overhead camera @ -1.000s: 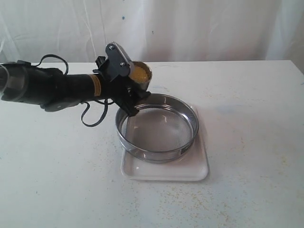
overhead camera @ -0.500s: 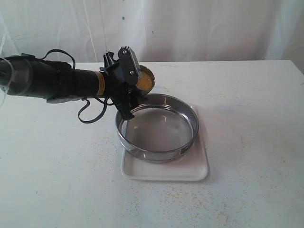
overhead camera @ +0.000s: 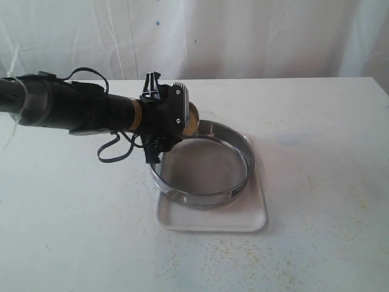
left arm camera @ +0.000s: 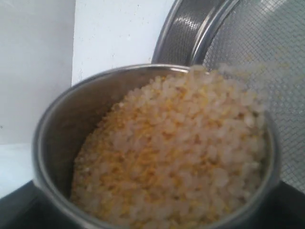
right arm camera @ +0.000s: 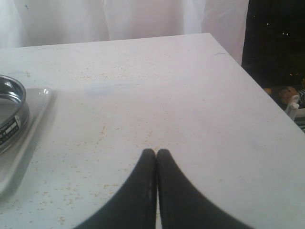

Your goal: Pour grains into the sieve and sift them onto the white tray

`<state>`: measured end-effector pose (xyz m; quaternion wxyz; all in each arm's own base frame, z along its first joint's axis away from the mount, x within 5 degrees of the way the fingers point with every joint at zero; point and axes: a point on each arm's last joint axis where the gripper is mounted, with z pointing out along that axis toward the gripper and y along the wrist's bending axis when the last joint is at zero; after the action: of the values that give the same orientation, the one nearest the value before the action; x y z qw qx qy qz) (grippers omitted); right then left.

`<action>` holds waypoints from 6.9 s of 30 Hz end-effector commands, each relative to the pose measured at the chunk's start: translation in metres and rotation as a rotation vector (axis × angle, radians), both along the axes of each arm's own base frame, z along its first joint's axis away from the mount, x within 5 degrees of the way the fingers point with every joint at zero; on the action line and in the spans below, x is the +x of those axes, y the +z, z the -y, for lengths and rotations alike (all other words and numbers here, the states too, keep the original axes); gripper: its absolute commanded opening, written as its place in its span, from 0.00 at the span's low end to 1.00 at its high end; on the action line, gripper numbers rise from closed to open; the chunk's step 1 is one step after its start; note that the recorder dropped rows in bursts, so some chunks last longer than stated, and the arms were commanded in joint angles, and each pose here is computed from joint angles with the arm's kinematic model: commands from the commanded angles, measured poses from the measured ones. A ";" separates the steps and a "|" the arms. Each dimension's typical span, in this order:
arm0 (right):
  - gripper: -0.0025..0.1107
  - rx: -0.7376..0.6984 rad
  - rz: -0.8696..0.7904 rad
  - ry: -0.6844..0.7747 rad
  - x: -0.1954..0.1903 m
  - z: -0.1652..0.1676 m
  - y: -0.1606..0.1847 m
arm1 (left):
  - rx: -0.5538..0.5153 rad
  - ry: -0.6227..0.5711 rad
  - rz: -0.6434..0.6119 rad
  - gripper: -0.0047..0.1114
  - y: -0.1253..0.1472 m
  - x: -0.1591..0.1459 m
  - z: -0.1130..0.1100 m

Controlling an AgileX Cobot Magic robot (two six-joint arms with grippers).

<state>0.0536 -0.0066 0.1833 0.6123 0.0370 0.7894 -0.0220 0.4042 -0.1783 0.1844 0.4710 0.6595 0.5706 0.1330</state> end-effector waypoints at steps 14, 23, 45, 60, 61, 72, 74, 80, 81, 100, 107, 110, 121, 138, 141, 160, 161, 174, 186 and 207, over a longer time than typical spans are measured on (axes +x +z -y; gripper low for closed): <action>0.02 -0.002 0.009 0.002 0.000 0.000 0.000 | 0.280 -0.139 0.131 0.04 0.004 -0.009 0.017; 0.02 -0.002 0.009 0.002 0.000 0.000 0.000 | 0.332 -0.201 0.172 0.04 0.004 -0.011 0.022; 0.02 -0.002 0.009 0.002 0.000 0.000 0.000 | 0.741 -0.467 0.368 0.04 0.002 -0.019 0.033; 0.02 -0.002 0.009 0.002 0.000 0.000 0.000 | 0.823 -0.531 0.442 0.04 0.008 -0.017 0.035; 0.02 -0.002 0.009 0.002 0.000 0.000 0.000 | 0.821 -0.526 0.452 0.04 0.011 -0.015 0.035; 0.02 -0.002 0.009 0.002 0.000 0.000 0.000 | 1.038 -0.549 0.517 0.04 0.023 -0.014 0.044; 0.02 -0.002 0.009 0.002 0.000 0.000 0.000 | 1.099 -0.556 0.528 0.04 0.023 -0.015 0.045; 0.02 -0.002 0.009 0.002 0.000 0.000 0.000 | 1.148 -0.590 0.558 0.04 0.024 -0.022 0.057; 0.02 -0.002 0.009 0.002 0.000 0.000 0.000 | 1.152 -0.592 0.560 0.04 0.024 -0.024 0.059; 0.02 -0.002 0.009 0.002 0.000 0.000 0.000 | 0.840 -0.370 0.442 0.04 0.043 -0.034 0.064; 0.02 -0.002 0.009 0.002 0.000 0.000 0.000 | -0.102 0.128 0.183 0.04 0.108 -0.013 -0.006; 0.02 -0.002 0.009 0.002 0.000 0.000 0.000 | -0.408 0.254 0.112 0.04 0.120 -0.010 -0.077; 0.02 -0.002 0.009 0.002 0.000 0.000 0.000 | -0.679 0.262 -0.189 0.04 -0.008 -0.064 -0.218; 0.02 -0.002 0.009 0.002 0.000 0.000 0.000 | -0.891 0.516 -0.321 0.04 -0.119 -0.050 -0.235; 0.02 -0.002 0.009 0.002 0.000 0.000 0.000 | -0.891 0.517 -0.337 0.04 -0.128 -0.048 -0.235; 0.02 -0.002 0.009 0.002 0.000 0.000 0.000 | -1.083 0.630 -0.439 0.94 -0.126 -0.045 -0.238; 0.02 -0.002 0.009 0.002 0.000 0.000 0.000 | -1.087 0.628 -0.444 0.94 -0.124 -0.045 -0.237; 0.02 -0.002 0.009 0.002 0.000 0.000 0.000 | -1.224 0.470 -0.095 0.94 0.109 -0.103 -0.267; 0.02 -0.002 0.009 0.002 0.000 0.000 0.000 | -1.572 0.463 -0.045 0.05 0.234 -0.210 -0.213; 0.02 -0.002 0.009 0.002 0.000 0.000 0.000 | -1.314 1.302 0.669 0.04 0.169 -0.323 -0.236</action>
<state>0.0536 -0.0066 0.1833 0.6123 0.0370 0.7894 -0.0220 0.0997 0.0654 0.3567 0.6951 -0.2509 0.6377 0.2174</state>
